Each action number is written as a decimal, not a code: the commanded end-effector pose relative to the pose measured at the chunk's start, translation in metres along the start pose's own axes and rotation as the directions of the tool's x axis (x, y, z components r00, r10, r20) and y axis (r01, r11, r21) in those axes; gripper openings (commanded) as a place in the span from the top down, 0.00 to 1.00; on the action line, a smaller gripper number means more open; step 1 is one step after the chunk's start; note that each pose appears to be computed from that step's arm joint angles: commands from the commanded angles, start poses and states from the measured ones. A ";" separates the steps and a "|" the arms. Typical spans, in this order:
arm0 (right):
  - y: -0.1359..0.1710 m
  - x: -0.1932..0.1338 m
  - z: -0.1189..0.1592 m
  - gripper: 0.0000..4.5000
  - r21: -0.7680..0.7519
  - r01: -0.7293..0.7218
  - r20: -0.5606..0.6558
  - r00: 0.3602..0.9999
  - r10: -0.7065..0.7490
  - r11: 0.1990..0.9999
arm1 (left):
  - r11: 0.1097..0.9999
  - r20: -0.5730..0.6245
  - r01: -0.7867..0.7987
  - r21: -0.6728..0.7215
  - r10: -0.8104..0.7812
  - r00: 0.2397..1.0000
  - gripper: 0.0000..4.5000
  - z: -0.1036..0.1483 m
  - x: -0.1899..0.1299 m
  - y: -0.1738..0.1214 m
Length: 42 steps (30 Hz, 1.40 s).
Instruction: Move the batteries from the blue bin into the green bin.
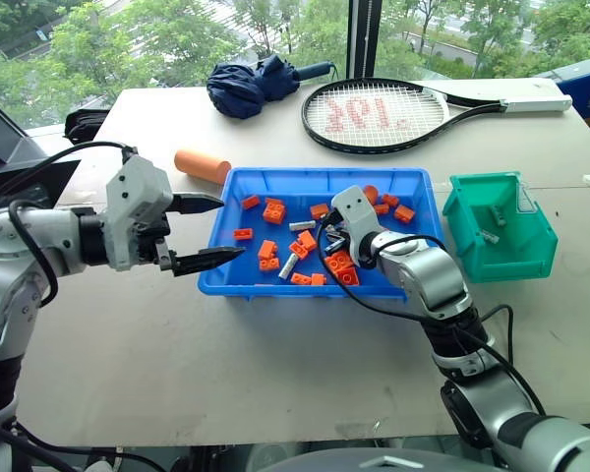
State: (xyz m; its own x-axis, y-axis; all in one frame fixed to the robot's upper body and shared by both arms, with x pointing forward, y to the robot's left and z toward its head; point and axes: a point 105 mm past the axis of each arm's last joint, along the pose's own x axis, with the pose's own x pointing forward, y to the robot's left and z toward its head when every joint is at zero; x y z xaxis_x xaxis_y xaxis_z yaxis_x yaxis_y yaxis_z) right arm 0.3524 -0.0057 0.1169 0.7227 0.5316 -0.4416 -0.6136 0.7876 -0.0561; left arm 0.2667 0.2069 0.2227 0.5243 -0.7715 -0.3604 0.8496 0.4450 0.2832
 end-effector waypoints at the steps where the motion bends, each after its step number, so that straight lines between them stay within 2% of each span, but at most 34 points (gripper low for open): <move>1: -0.003 -0.015 0.031 1.00 -0.007 0.006 0.100 0.995 -0.005 1.000 | 0.999 0.017 -0.003 0.041 0.003 1.000 0.00 0.010 -0.001 0.001; 4: -0.003 -0.033 0.052 1.00 -0.034 -0.023 0.185 0.982 0.029 0.999 | 0.999 0.033 0.012 0.048 -0.013 0.999 0.00 0.013 0.002 -0.001; 7: 0.000 -0.057 0.071 1.00 -0.139 -0.073 0.314 0.943 0.114 0.988 | 0.996 0.072 0.055 0.070 -0.060 0.996 0.00 0.023 0.011 -0.007; 9: 0.000 -0.073 0.074 1.00 -0.197 -0.093 0.363 0.918 0.160 0.976 | 0.993 0.101 0.084 0.086 -0.093 0.990 0.00 0.030 0.018 -0.011; 13: -0.029 -0.103 0.069 1.00 -0.147 -0.027 0.409 0.908 0.086 0.989 | 0.979 0.184 0.158 0.128 -0.180 0.966 0.00 0.051 0.036 -0.023; 15: -0.045 -0.118 0.065 1.00 -0.140 0.029 0.410 0.912 0.031 0.990 | 0.972 0.228 0.188 0.144 -0.218 0.949 0.00 0.063 0.041 -0.028; 19: -0.105 -0.163 0.043 1.00 -0.122 0.248 0.338 0.921 -0.195 0.961 | 0.942 0.341 0.270 0.200 -0.325 0.882 0.00 0.097 0.049 -0.038; 21: -0.119 -0.174 0.032 1.00 -0.109 0.291 0.306 0.920 -0.246 0.951 | 0.933 0.357 0.289 0.214 -0.350 0.866 0.00 0.104 0.052 -0.039; 26: -0.148 -0.194 0.002 1.00 -0.095 0.389 0.231 0.904 -0.360 0.916 | 0.921 0.356 0.311 0.234 -0.379 0.854 0.00 0.106 0.061 -0.034; 31: -0.158 -0.199 -0.006 1.00 -0.078 0.417 0.195 0.897 -0.396 0.905 | 0.918 0.343 0.311 0.248 -0.383 0.858 0.00 0.104 0.067 -0.033; 33: -0.158 -0.199 -0.010 0.77 -0.095 0.405 0.178 0.906 -0.385 0.909 | 0.922 0.347 0.293 0.254 -0.370 0.862 0.00 0.103 0.067 -0.031; 36: -0.159 -0.199 -0.008 0.51 -0.096 0.404 0.183 0.906 -0.383 0.910 | 0.928 0.340 0.278 0.249 -0.353 0.872 0.00 0.098 0.066 -0.029; 40: -0.162 -0.197 0.007 0.07 -0.151 0.412 0.224 0.900 -0.375 0.898 | 0.949 0.322 0.231 0.214 -0.292 0.901 0.00 0.087 0.060 -0.021; 41: -0.160 -0.194 0.013 0.02 -0.178 0.393 0.242 0.906 -0.347 0.902 | 0.954 0.313 0.213 0.209 -0.272 0.910 0.00 0.084 0.057 -0.018; 42: -0.156 -0.191 0.019 0.02 -0.206 0.361 0.255 0.917 -0.306 0.910 | 0.959 0.302 0.199 0.201 -0.254 0.919 0.00 0.081 0.055 -0.016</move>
State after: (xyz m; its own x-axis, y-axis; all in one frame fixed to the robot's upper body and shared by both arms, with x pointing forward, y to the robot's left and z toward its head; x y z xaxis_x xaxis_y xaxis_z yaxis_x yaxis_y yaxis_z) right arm 0.3167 -0.2324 0.2108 0.9366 0.2795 -0.2113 -0.3388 0.8762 -0.3428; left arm 0.2777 0.1119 0.2572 0.2000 -0.9677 -0.1537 0.9377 0.1436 0.3163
